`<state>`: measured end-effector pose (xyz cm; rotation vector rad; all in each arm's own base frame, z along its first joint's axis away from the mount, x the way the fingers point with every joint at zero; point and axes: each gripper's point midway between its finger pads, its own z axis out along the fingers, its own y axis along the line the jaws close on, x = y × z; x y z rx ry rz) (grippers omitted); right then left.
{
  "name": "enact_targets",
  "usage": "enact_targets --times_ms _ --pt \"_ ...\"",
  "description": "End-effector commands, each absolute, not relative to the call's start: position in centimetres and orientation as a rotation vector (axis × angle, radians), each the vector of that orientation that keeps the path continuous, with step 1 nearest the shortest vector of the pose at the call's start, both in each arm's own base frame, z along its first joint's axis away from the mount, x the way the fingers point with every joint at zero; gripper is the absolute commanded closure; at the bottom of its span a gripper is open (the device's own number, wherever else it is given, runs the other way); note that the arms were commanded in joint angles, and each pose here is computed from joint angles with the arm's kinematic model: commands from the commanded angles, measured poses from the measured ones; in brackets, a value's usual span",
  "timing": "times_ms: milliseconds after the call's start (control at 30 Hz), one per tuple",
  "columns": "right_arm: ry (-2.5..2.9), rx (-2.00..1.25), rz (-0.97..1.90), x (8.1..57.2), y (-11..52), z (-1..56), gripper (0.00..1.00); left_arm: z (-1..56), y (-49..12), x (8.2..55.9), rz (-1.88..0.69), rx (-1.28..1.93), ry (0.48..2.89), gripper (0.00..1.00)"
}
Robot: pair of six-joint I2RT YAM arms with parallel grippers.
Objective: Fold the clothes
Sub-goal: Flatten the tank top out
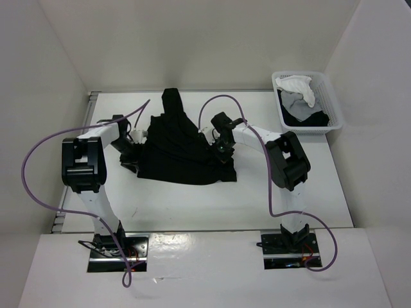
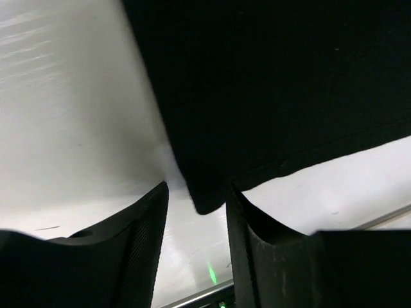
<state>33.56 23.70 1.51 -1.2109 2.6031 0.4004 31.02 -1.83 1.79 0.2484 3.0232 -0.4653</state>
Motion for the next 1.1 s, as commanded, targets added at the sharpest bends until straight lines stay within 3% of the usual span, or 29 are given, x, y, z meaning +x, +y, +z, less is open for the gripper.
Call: enact_targets --times_ms 0,200,300,333,467,567,600,700,833,1067 --pt "2.551 -1.194 0.354 34.9 23.9 2.2 1.00 1.3 -3.4 30.8 -0.554 0.248 3.047 0.53" --pt "2.552 -1.192 0.341 35.0 23.8 2.2 1.00 1.0 -3.9 29.9 -0.556 0.272 3.087 0.60" --pt "2.552 -1.192 0.341 35.0 23.8 2.2 1.00 0.8 -3.9 29.5 -0.562 0.268 3.105 0.70" --pt "2.552 -1.192 0.341 35.0 23.8 2.2 1.00 0.3 -3.8 29.1 -0.556 0.265 3.127 0.80" --pt "2.545 -1.187 0.327 35.1 23.6 2.6 1.00 0.0 -3.8 28.9 -0.560 0.263 3.138 1.00" --pt "2.535 -1.120 0.334 35.9 22.5 4.3 0.79 0.5 -3.8 29.4 -0.552 0.267 3.118 1.00" --pt "2.533 -1.062 0.342 36.4 21.5 5.7 0.65 0.6 -3.6 29.7 -0.535 0.270 3.113 1.00" --pt "2.545 -0.979 0.361 36.4 19.4 7.5 0.53 0.7 -3.4 30.1 -0.515 0.273 3.108 1.00" --pt "2.572 -0.930 0.371 34.4 17.1 8.3 0.52 1.4 -3.2 30.3 -0.494 0.277 3.092 1.00" --pt "2.719 -0.916 0.424 30.0 16.0 4.4 0.50 1.4 -3.2 30.3 -0.494 0.277 3.092 1.00"
